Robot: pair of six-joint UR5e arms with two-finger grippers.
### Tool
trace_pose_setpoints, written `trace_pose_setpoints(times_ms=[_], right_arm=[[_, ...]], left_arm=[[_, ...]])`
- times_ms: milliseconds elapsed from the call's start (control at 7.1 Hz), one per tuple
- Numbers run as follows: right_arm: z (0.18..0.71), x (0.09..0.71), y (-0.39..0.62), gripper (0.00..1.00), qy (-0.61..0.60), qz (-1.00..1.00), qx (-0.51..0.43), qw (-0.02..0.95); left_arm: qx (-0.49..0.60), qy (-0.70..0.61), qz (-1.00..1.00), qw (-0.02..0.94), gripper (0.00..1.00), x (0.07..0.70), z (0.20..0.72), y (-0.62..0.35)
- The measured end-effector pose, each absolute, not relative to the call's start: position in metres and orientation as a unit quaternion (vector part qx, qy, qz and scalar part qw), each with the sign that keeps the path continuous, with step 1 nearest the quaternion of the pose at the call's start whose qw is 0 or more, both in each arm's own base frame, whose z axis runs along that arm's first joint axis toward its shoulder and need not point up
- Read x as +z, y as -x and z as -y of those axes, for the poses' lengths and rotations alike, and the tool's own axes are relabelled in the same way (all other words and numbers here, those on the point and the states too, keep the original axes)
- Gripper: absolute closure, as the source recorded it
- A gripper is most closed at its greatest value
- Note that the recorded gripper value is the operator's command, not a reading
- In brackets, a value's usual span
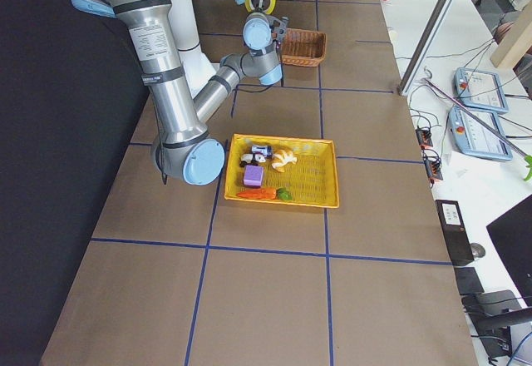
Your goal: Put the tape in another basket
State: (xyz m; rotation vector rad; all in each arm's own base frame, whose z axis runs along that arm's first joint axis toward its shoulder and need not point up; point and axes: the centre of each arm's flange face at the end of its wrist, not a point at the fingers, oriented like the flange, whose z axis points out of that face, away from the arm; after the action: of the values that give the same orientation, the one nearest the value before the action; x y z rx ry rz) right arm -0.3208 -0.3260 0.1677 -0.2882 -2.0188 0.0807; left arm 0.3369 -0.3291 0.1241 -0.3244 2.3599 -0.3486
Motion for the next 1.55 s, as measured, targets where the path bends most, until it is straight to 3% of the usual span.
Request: trace_pose_setpoints(times_ms=[564, 846, 987, 1128, 1268, 1409, 1550], right_arm=[[0.317, 0.178, 0.34, 1.0, 0.134, 0.86, 0.032, 0.492], [0.312, 0.177, 0.345, 1.0, 0.139, 0.86, 0.032, 0.489], [0.31, 0.177, 0.347, 1.0, 0.141, 0.86, 0.032, 0.489], [0.309, 0.177, 0.348, 0.99, 0.142, 0.86, 0.032, 0.488], [0.309, 0.178, 0.348, 0.96, 0.142, 0.86, 0.032, 0.489], [0.309, 0.178, 0.349, 0.62, 0.143, 0.86, 0.032, 0.489], [0.309, 0.178, 0.349, 0.01, 0.143, 0.86, 0.033, 0.488]], left_arm=[[-0.133, 0.129, -0.923, 0.337, 0.0, 0.116, 0.323, -0.339], [-0.139, 0.139, -0.926, 0.323, 0.07, 0.114, 0.313, -0.35], [-0.14, 0.141, -0.927, 0.319, 0.16, 0.114, 0.31, -0.352], [-0.141, 0.142, -0.927, 0.318, 0.3, 0.113, 0.309, -0.352], [-0.14, 0.143, -0.927, 0.317, 0.55, 0.113, 0.308, -0.353], [-0.14, 0.145, -0.927, 0.317, 0.96, 0.113, 0.306, -0.355], [-0.145, 0.144, -0.927, 0.315, 1.0, 0.114, 0.307, -0.356]])
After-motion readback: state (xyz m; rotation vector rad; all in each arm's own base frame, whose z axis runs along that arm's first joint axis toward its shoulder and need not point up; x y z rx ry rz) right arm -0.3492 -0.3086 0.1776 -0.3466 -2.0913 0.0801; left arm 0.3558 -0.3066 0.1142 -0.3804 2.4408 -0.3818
